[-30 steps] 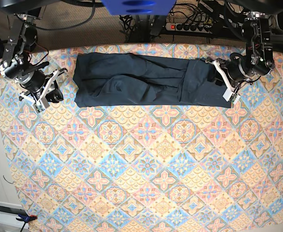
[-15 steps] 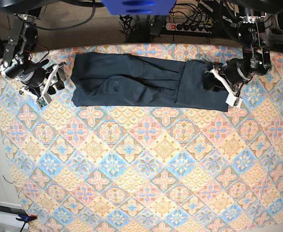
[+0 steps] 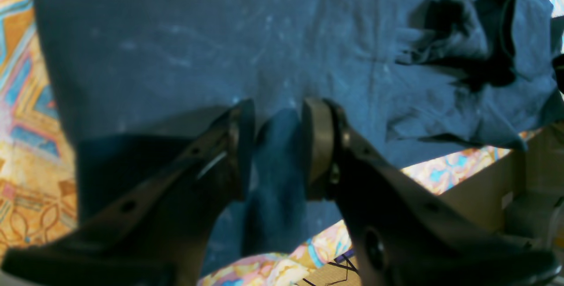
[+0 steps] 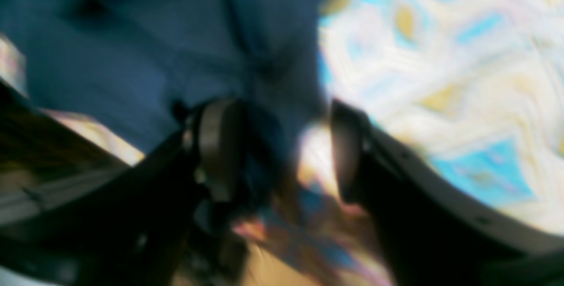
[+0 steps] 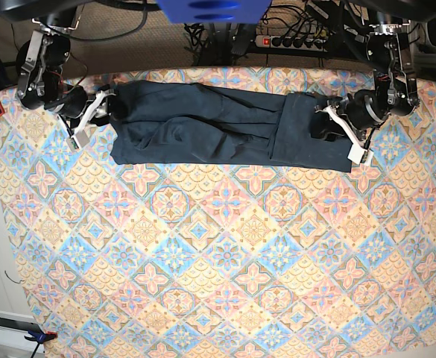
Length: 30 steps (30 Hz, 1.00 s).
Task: Layout the t-shirt on the table in an organized manner, then fold the t-shirt properly
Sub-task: 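Grasp the opposite t-shirt end with the right gripper and fold it inward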
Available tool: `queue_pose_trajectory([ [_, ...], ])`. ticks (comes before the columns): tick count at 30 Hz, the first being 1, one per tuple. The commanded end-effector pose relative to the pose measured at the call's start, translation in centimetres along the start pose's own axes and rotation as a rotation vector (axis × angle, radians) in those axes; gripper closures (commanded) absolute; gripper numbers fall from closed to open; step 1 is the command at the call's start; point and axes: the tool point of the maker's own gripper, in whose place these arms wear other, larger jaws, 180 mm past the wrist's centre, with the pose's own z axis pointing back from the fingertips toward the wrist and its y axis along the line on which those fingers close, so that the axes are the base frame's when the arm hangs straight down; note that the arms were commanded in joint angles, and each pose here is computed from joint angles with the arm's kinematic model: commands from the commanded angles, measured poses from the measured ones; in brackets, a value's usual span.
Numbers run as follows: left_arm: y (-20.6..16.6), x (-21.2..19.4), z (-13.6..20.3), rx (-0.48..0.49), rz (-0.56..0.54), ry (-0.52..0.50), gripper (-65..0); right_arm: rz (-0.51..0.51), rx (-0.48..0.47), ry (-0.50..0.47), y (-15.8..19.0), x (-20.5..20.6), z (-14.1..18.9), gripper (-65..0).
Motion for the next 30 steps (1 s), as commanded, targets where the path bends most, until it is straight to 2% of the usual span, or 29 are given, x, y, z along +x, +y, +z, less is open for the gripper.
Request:
queue_pose_trajectory([
  [1, -0.1, 1.2, 0.5, -0.004, -0.019, -0.038, -16.6, -0.008, 0.012, -0.021, -0.2, 0.5, 0.3, -37.8],
  [4, -0.1, 1.2, 0.5, -0.004, -0.019, -0.038, -16.6, -0.057, 0.063, -0.072, 0.1, 1.4, 0.1, -44.5],
  [7, -0.1, 1.2, 0.5, -0.004, -0.019, -0.038, -16.6, -0.033, 0.089, -0.149, 0.4, 4.8, 0.2, -44.5],
  [9, -0.1, 1.2, 0.5, -0.004, -0.019, -0.038, -16.6, -0.031, 0.091, -0.156, 0.4, 5.1, 0.2, -44.5],
  [24, -0.1, 1.3, 0.5, -0.003, -0.019, -0.04, -16.6, -0.045, 0.096, -0.12, 0.7, 3.6, -0.1, -44.5],
  [30, -0.1, 1.5, 0.5, -0.003, -0.021, -0.044, -16.6, -0.064, 0.142, -0.045, 1.9, 1.2, -1.7, -44.5],
])
